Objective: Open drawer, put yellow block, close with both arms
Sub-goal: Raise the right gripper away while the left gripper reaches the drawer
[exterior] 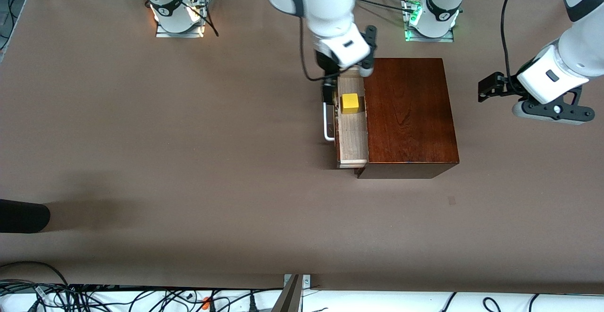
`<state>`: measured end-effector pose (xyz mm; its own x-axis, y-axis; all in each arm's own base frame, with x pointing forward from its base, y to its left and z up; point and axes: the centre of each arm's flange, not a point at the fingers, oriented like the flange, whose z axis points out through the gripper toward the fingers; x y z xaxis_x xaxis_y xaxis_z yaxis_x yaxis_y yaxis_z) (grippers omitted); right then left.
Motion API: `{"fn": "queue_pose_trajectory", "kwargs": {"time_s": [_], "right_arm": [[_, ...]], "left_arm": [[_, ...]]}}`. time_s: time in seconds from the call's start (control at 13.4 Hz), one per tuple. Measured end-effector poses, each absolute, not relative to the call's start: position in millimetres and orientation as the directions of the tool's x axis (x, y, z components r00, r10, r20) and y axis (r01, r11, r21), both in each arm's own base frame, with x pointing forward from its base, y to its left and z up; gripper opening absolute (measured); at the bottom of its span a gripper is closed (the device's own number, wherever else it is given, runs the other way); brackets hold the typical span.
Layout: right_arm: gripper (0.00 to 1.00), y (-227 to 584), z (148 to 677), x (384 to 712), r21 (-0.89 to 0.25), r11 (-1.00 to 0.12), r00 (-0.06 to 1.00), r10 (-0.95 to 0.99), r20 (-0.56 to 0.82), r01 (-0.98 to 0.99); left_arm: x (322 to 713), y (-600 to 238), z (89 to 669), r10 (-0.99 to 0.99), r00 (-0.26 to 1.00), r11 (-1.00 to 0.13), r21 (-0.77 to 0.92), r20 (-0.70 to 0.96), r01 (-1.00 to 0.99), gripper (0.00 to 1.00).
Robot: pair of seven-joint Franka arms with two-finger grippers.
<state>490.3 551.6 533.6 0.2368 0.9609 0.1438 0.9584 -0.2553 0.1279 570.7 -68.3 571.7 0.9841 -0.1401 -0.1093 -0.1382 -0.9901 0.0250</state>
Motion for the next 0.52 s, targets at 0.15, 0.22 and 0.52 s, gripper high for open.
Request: {"fn": "queue_pose_trajectory", "kwargs": {"time_s": [0.15, 0.22, 0.52], "right_arm": [[1.0, 475.7, 568.0, 537.6, 0.11, -0.373, 0.359, 0.924, 0.13, 0.921], [1.0, 426.9, 582.6, 568.2, 0.109, -0.444, 0.429, 0.893, 0.136, 0.889], [1.0, 246.2, 621.4, 638.2, 0.097, -0.669, 0.658, 0.743, 0.122, 0.737]], "left_arm": [[568.2, -88.0, 570.5, -0.179, 0.977, -0.984, 0.032, -0.112, -0.177, 1.0], [566.7, -102.7, 566.7, -0.23, 0.966, -0.973, 0.047, -0.118, -0.226, 1.0], [560.7, -187.6, 517.3, -0.591, 0.79, -0.807, 0.144, -0.166, -0.573, 1.0]]}}
